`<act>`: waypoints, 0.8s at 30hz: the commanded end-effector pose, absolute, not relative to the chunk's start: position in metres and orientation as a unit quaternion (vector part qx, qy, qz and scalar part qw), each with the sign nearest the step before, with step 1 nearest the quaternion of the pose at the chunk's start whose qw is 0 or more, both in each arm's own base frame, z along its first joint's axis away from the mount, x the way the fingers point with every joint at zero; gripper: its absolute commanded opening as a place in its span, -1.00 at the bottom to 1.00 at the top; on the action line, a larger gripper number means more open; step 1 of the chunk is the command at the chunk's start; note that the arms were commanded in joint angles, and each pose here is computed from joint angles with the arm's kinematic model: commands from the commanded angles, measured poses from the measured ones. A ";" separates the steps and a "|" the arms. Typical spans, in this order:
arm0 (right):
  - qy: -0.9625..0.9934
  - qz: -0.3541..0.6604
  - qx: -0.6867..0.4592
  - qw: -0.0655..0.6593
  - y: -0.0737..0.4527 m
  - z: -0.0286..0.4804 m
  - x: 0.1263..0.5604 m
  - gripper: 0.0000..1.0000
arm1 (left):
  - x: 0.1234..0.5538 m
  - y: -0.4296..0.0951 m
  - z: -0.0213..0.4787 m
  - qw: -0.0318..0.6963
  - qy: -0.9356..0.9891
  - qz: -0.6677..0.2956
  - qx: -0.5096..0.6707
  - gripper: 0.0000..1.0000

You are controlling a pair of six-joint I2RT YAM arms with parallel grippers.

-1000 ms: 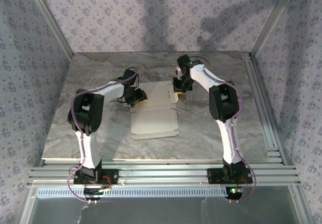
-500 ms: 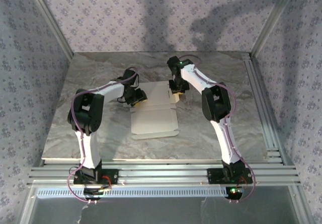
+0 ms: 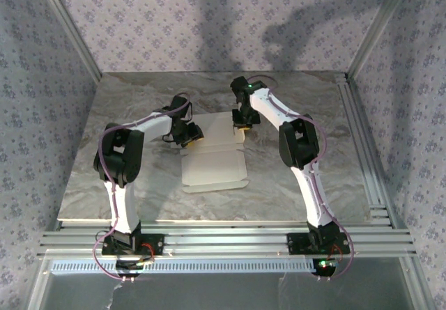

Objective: Fold the paper box

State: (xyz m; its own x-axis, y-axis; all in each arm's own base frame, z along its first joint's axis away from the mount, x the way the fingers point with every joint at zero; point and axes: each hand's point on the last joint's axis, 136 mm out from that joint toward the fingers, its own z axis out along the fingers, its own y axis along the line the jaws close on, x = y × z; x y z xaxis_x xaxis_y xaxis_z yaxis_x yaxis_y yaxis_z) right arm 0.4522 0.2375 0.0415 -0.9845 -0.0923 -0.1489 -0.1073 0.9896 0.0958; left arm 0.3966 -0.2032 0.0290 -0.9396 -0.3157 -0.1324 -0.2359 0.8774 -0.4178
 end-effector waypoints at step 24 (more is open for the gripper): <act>0.989 0.063 -0.086 0.106 0.178 0.061 0.446 -1.00 | 0.399 -0.165 0.034 0.137 0.951 -0.235 -0.149 0.24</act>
State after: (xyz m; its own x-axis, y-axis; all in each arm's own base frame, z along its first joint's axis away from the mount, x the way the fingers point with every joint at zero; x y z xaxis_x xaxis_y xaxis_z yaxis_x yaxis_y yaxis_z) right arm 0.4479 0.1775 0.0649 -0.9617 -0.1452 -0.2323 -0.1692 0.9818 0.0867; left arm 0.3967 -0.1469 0.0348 -0.9096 -0.3654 -0.1977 -0.2588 0.8706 -0.4184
